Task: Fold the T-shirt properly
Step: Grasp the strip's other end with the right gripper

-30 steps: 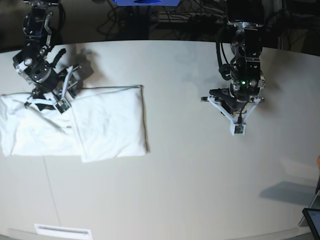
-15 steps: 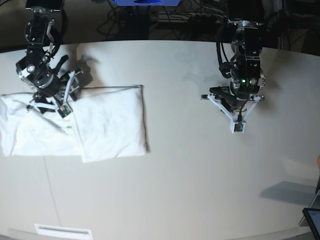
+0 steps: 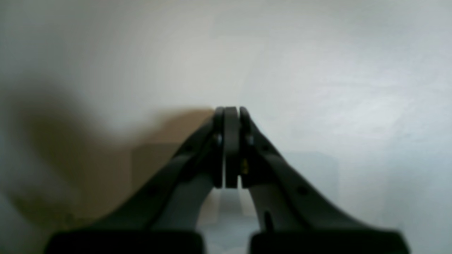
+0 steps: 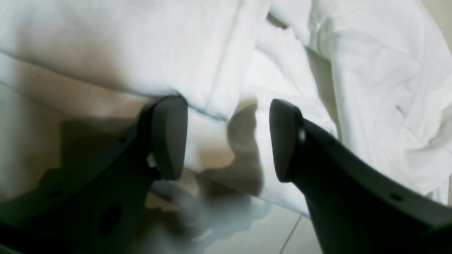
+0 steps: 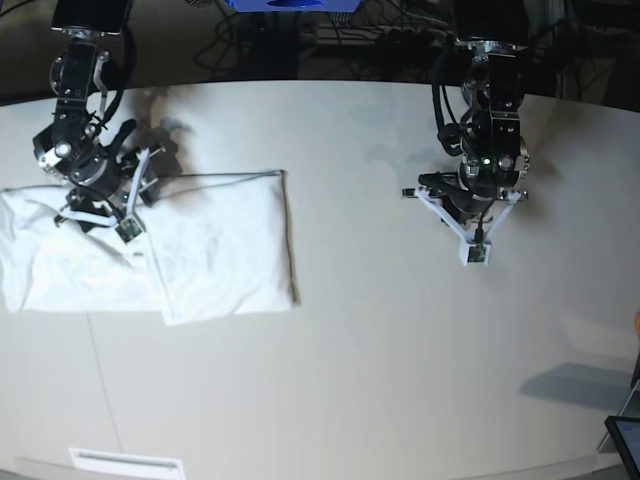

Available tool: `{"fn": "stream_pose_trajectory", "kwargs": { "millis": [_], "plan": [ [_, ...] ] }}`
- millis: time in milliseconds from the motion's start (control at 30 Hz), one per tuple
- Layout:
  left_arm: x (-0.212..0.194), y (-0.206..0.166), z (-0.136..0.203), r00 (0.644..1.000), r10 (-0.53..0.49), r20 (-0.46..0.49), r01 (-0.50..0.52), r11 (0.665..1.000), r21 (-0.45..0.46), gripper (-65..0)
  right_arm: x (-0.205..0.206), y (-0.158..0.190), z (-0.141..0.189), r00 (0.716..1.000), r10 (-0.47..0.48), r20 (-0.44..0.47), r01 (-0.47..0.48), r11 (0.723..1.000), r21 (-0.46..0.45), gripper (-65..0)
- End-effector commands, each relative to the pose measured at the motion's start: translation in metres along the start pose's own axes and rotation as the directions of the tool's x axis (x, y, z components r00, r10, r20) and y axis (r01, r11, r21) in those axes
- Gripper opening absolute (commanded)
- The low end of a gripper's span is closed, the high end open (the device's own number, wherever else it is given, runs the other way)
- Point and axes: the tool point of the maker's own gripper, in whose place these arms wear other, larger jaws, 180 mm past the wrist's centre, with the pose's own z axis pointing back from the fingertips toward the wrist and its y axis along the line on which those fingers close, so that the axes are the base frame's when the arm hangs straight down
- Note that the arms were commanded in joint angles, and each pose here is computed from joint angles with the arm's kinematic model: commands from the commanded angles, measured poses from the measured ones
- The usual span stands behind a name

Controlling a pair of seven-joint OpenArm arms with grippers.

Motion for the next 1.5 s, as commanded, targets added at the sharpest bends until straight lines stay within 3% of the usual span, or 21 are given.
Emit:
{"fn": "stream_pose_trajectory", "kwargs": {
  "millis": [0,167,333,567,633,700,733,1167,1467],
  "plan": [
    [0.013,0.003,0.003,0.999,-0.001,0.044,0.0,1.0,0.009,-65.0,0.012,-0.009,0.003,0.999,-0.001,0.038,0.002,1.0,-0.023,-31.0],
    [0.012,0.003,0.003,0.999,-0.001,0.043,0.0,1.0,0.009,-65.0,0.013,-0.009,0.003,0.999,-0.002,0.04,0.003,1.0,-0.023,-31.6],
    [0.012,0.003,0.003,0.999,-0.001,0.043,0.0,1.0,0.009,-65.0,0.013,-0.007,0.002,0.999,-0.008,0.041,0.009,1.0,-0.018,-42.2],
    [0.012,0.003,0.003,0.999,-0.001,0.04,0.0,1.0,0.009,-65.0,0.015,-0.004,0.001,0.999,-0.017,0.033,0.018,1.0,-0.014,-42.9],
    [0.012,0.004,0.003,0.999,-0.001,0.038,0.001,1.0,0.01,-65.0,0.015,-0.004,0.001,0.999,-0.017,0.033,0.017,1.0,-0.015,-50.1],
    [0.011,0.004,0.003,0.999,-0.001,0.037,0.001,1.0,0.01,-65.0,0.015,-0.005,0.001,0.999,-0.017,0.03,0.017,1.0,-0.016,-63.4],
    [0.011,0.004,0.003,0.999,-0.001,0.037,0.001,1.0,0.01,-65.0,0.013,-0.005,0.0,1.0,-0.017,0.017,0.017,1.0,-0.016,-65.0],
    [-0.005,0.006,-0.008,1.0,0.006,-0.018,-0.006,1.0,0.012,-65.0,0.021,-0.023,0.028,0.999,0.02,-0.034,-0.023,0.994,-0.103,-64.9],
    [-0.003,0.006,-0.008,1.0,0.007,-0.013,-0.007,1.0,0.014,-65.0,0.006,-0.024,0.042,0.992,0.021,-0.128,-0.038,0.991,-0.129,-64.9]
  ]
}}
